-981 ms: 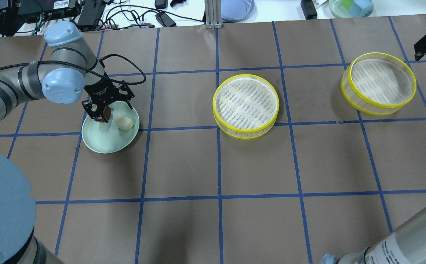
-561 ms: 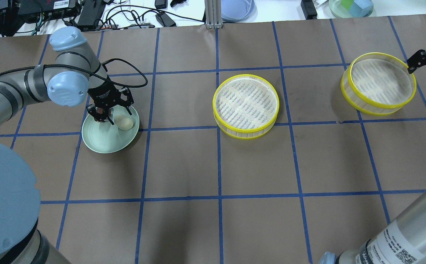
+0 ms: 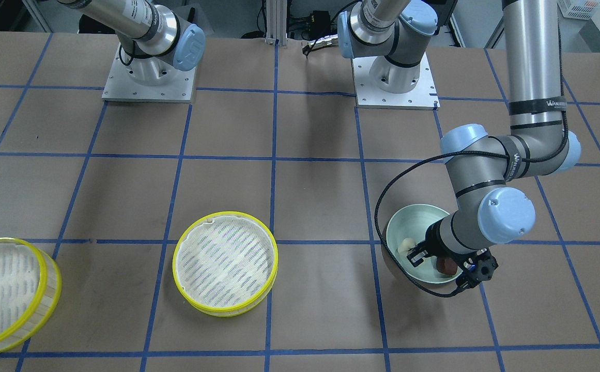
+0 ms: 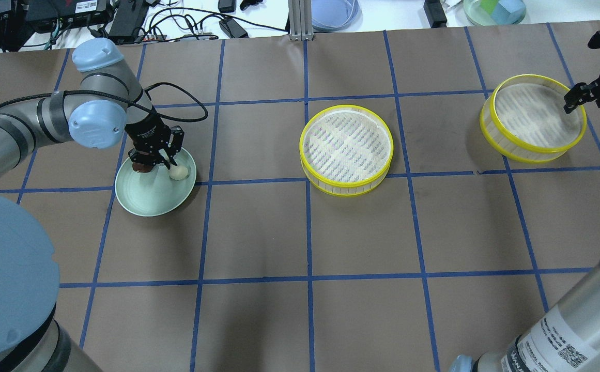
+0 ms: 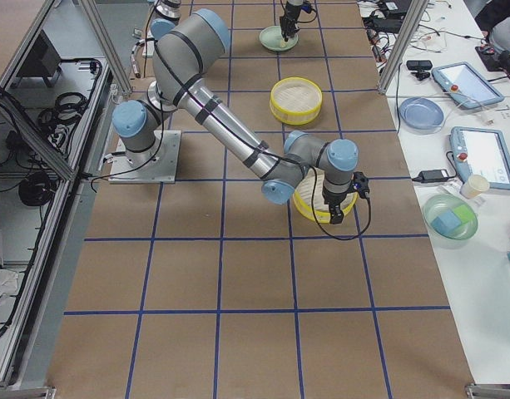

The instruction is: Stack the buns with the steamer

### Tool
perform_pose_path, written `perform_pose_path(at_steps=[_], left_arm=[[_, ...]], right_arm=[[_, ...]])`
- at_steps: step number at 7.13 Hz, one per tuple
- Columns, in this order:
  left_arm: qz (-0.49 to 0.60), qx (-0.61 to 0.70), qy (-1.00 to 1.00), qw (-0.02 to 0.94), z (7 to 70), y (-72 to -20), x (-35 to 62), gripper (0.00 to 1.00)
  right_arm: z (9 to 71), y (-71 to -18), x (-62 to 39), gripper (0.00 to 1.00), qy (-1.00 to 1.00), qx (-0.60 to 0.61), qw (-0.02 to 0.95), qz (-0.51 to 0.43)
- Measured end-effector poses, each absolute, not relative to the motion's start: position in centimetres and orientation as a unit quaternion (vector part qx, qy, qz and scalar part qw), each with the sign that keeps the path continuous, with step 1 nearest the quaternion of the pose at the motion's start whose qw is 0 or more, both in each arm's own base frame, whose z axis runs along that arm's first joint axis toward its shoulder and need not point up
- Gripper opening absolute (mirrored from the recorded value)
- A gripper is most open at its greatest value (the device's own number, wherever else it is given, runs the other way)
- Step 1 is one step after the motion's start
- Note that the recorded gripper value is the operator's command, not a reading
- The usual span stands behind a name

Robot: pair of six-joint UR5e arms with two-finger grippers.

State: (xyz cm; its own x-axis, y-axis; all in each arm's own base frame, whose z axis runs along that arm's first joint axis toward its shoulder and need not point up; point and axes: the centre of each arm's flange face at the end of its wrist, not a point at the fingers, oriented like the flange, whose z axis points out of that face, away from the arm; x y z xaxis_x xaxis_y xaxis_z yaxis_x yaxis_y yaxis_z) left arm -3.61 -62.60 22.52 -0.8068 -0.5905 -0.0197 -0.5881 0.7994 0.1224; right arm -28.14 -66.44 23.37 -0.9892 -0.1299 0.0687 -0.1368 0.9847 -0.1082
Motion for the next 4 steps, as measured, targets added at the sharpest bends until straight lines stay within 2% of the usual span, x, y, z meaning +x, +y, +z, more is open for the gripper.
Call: perform_pose_path(at_steps=[2, 4], left_arm=[[0.010, 0.290, -0.957, 0.023, 30.2, -64.6, -7.7, 0.00], [0.049, 0.255, -0.965, 0.049, 33.6, -64.1, -16.7, 0.00]], right_arm=[[23.0, -66.4, -28.2, 0.55, -0.996, 0.072, 0.031, 0.053], [22.7, -66.4, -28.3, 0.31, -0.996, 0.073, 0.033, 0.049]])
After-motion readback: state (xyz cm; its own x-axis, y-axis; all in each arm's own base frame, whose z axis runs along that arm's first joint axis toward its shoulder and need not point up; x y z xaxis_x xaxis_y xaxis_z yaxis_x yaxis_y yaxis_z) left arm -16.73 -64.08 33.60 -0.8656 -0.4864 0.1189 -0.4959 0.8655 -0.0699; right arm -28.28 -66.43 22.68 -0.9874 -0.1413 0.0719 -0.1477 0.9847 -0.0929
